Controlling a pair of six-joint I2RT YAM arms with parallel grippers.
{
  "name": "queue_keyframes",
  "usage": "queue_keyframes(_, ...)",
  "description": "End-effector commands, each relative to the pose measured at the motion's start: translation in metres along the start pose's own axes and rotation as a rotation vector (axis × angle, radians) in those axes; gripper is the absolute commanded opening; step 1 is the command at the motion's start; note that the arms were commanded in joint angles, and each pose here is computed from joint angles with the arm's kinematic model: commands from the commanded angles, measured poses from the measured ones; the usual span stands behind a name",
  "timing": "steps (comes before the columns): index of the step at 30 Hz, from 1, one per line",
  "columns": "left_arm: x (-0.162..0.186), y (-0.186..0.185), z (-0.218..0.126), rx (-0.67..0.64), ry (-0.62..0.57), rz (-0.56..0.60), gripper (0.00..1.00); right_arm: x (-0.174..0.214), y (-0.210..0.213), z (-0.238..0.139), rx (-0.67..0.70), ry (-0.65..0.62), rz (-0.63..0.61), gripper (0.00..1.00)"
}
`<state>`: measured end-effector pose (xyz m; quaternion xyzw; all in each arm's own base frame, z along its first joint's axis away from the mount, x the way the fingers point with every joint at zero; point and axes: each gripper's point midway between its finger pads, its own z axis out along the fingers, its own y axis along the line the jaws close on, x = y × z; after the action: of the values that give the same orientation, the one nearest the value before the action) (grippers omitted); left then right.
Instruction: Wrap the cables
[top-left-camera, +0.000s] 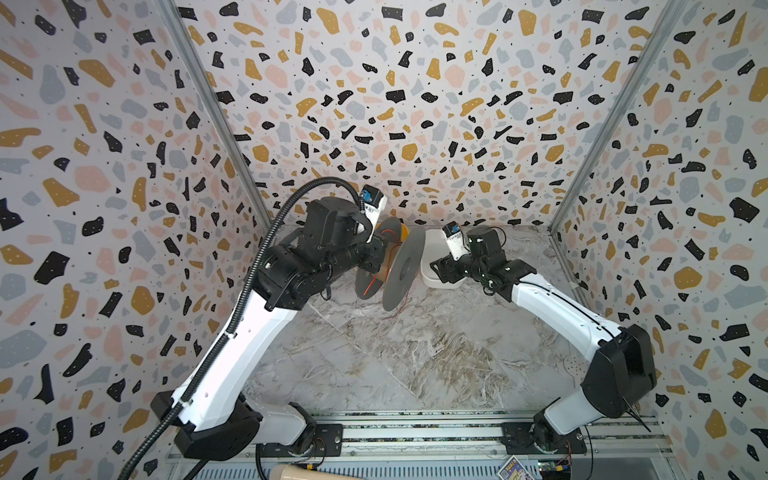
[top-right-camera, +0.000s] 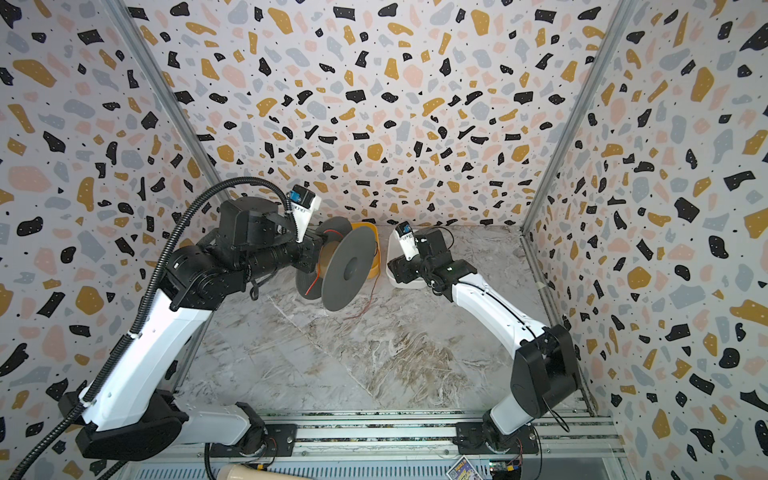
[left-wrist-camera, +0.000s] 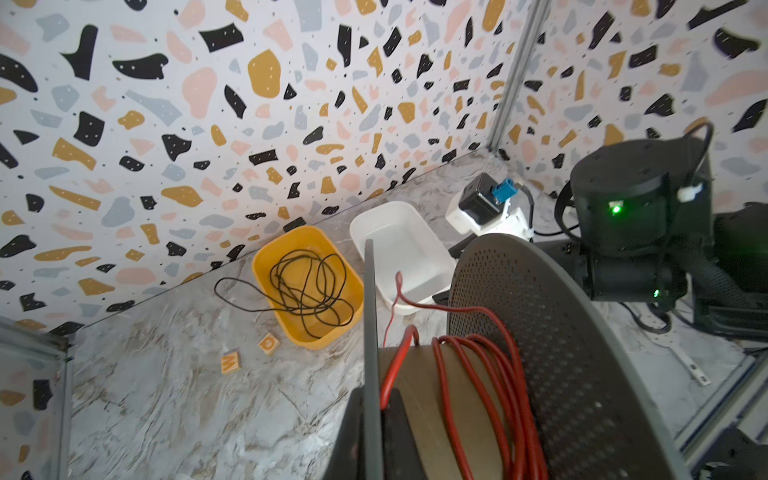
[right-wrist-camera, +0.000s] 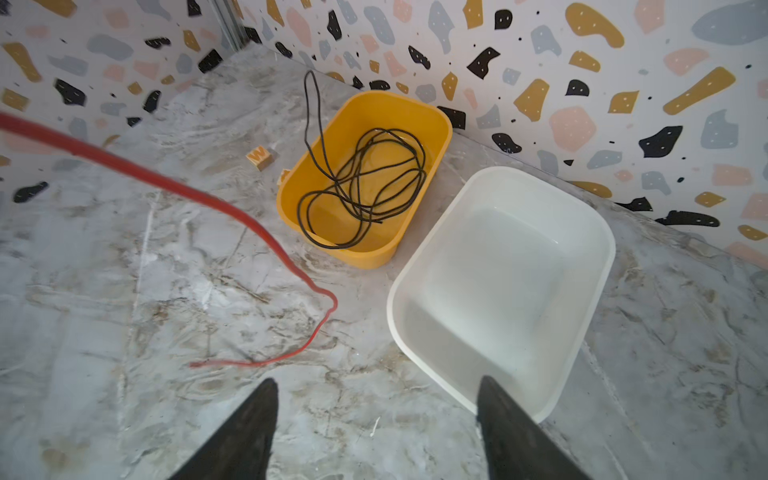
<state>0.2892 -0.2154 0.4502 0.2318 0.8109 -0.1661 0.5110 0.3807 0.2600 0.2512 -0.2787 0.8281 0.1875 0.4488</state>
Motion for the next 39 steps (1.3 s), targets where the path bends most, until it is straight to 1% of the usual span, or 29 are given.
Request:
queue_keyframes(1,-0.049,-0.015,-0.029,0.094,-0.18,-0.042,0.0,-0.03,0.014,-0.038,-0.041,-0.134,0.008,0.85)
queue_keyframes(4,-0.062,-0.017,-0.039,0.11,-0.224,-0.049,0.0,-0.028,0.015,-0.057,-0.038,-0.18,0.023,0.92)
queue_keyframes(6,-0.068,-0.018,-0.044,0.116,-0.25,-0.056,0.0,-0.026,0.017,-0.067,-0.04,-0.203,0.033,0.93)
queue_keyframes(10,-0.083,-0.02,-0.058,0.135,-0.312,-0.071,0.0,-0.017,0.018,-0.083,-0.033,-0.24,0.05,0.93)
queue_keyframes(17,-0.103,-0.029,-0.079,0.205,-0.403,-0.09,0.0,0.006,0.023,-0.086,-0.06,-0.279,0.067,0.92)
queue_keyframes(21,-0.108,-0.03,-0.088,0.218,-0.433,-0.097,0.0,0.011,0.03,-0.092,-0.091,-0.336,0.046,0.92)
queue_keyframes(23,-0.111,-0.03,-0.092,0.223,-0.455,-0.104,0.0,0.013,0.036,-0.096,-0.109,-0.377,0.016,0.91)
queue_keyframes(26,-0.112,-0.029,-0.095,0.224,-0.471,-0.107,0.0,0.021,0.044,-0.094,-0.115,-0.415,-0.027,0.9)
queue_keyframes(30,-0.113,-0.029,-0.099,0.224,-0.481,-0.11,0.0,0.028,0.056,-0.082,-0.133,-0.42,-0.087,0.89)
queue_keyframes(34,-0.115,-0.028,-0.105,0.22,-0.496,-0.112,0.0,0.035,0.078,-0.068,-0.162,-0.421,-0.15,0.87)
queue_keyframes(39,-0.118,-0.026,-0.114,0.213,-0.514,-0.114,0.0,0.038,0.101,-0.058,-0.212,-0.43,-0.175,0.85)
